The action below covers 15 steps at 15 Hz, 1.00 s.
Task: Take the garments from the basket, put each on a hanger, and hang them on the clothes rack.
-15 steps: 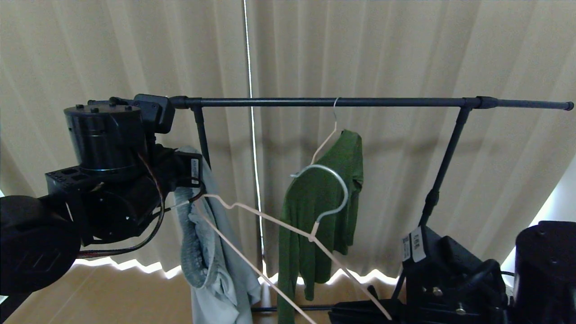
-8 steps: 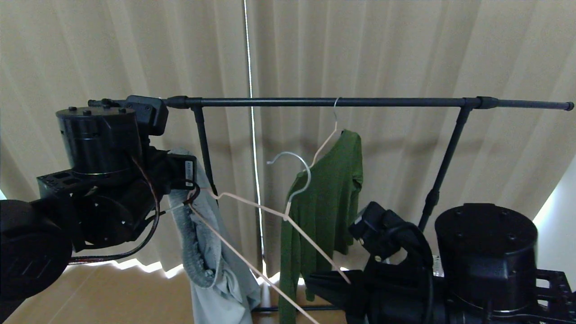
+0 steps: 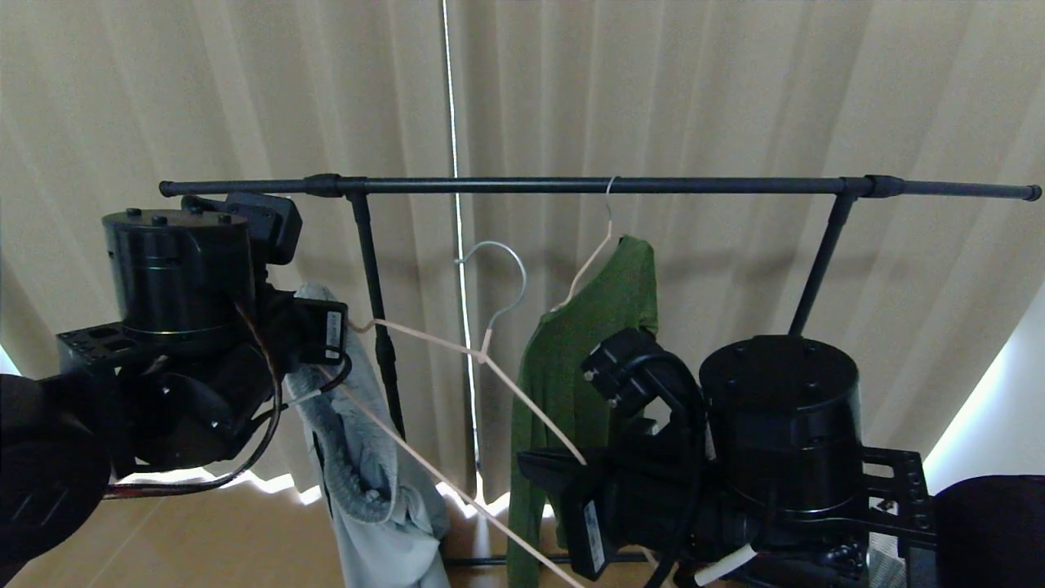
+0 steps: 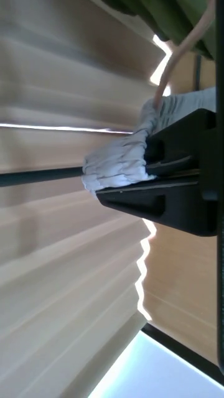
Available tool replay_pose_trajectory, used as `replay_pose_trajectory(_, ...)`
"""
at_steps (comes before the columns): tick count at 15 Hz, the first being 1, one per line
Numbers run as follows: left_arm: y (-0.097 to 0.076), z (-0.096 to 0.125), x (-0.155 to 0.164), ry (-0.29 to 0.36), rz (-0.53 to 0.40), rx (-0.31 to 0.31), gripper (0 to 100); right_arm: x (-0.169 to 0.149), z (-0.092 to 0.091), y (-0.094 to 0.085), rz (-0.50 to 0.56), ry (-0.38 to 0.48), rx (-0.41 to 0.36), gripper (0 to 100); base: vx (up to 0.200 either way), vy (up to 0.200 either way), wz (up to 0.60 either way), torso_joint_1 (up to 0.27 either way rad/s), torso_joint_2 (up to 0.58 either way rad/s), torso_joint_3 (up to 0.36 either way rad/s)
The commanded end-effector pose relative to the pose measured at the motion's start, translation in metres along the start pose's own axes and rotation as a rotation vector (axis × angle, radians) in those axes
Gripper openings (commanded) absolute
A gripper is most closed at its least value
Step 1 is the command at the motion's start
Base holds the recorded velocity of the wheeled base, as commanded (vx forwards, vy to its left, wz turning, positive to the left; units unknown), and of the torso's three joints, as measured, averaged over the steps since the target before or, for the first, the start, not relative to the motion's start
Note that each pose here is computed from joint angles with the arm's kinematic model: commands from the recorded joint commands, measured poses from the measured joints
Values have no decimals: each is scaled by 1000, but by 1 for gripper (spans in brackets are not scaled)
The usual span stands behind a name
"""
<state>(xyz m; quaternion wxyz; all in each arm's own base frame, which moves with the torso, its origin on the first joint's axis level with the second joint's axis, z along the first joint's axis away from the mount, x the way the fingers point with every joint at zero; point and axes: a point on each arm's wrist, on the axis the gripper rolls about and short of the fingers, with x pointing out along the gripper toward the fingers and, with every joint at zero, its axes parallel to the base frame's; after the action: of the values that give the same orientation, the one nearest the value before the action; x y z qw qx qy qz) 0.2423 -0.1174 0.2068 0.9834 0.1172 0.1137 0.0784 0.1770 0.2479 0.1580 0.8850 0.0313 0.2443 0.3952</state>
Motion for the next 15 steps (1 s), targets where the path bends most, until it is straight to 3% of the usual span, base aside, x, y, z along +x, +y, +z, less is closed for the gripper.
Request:
replay_pose_trajectory(1,0,2,-7,-14,-16,-6,0,11,-3,0,-6,17,1,0,0,0,0,0,0,0)
replay_pose_trajectory(11,9,10,-26,-32,-37,-21,0,60,-10,3,-5,16,39,0,0,0,0,0,0,0)
replay_pose_trajectory(15,-9,16,-42,-65,-131,-35,0,61,-6,6,3,2,41,0,0,0,0,0,0,0)
